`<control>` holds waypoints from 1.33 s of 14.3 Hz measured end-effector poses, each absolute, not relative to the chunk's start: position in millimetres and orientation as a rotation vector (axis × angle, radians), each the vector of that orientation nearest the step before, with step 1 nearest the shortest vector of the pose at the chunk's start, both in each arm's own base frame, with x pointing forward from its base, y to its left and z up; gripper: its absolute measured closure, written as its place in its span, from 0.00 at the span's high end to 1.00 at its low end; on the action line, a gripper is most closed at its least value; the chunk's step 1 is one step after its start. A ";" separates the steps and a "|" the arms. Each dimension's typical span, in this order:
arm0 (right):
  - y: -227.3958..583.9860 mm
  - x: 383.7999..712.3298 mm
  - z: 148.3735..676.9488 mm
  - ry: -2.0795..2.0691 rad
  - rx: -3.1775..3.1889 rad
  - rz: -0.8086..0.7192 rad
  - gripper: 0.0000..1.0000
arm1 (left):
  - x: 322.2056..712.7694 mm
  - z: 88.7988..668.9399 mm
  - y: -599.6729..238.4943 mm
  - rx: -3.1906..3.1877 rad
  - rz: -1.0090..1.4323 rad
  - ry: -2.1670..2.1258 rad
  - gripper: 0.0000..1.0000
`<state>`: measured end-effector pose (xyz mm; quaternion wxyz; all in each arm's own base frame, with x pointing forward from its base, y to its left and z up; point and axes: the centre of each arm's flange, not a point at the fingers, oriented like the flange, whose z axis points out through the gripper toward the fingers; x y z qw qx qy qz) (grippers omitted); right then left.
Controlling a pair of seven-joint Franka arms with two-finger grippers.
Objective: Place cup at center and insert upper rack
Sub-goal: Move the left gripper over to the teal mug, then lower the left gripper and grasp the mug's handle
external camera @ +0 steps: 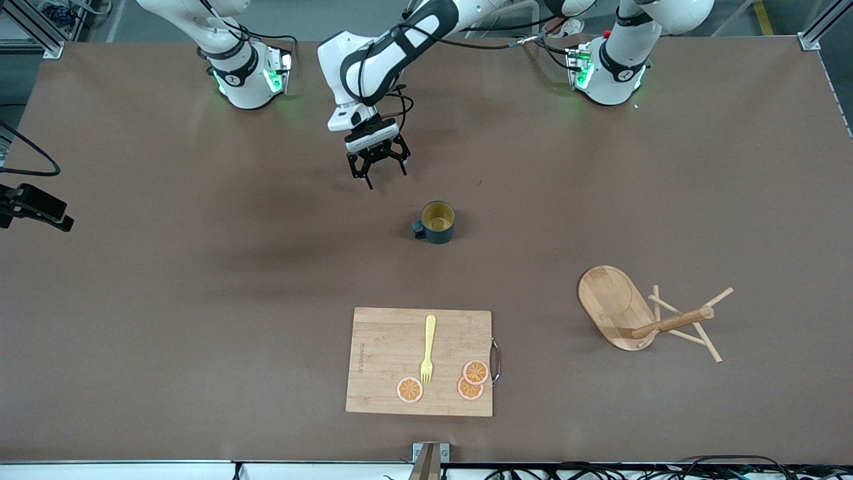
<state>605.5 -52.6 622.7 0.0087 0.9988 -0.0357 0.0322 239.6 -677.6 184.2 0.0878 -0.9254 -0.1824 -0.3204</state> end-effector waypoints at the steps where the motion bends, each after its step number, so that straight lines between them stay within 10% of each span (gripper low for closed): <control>1: -53.4 605.4 622.7 -0.113 3.120 0.100 1.00 | 241.3 178.8 -675.6 -2.743 -0.959 -0.542 1.00; 19: -55.9 609.1 626.4 -0.119 3.114 0.160 1.00 | 274.0 128.6 -654.7 -2.532 -1.424 -0.413 1.00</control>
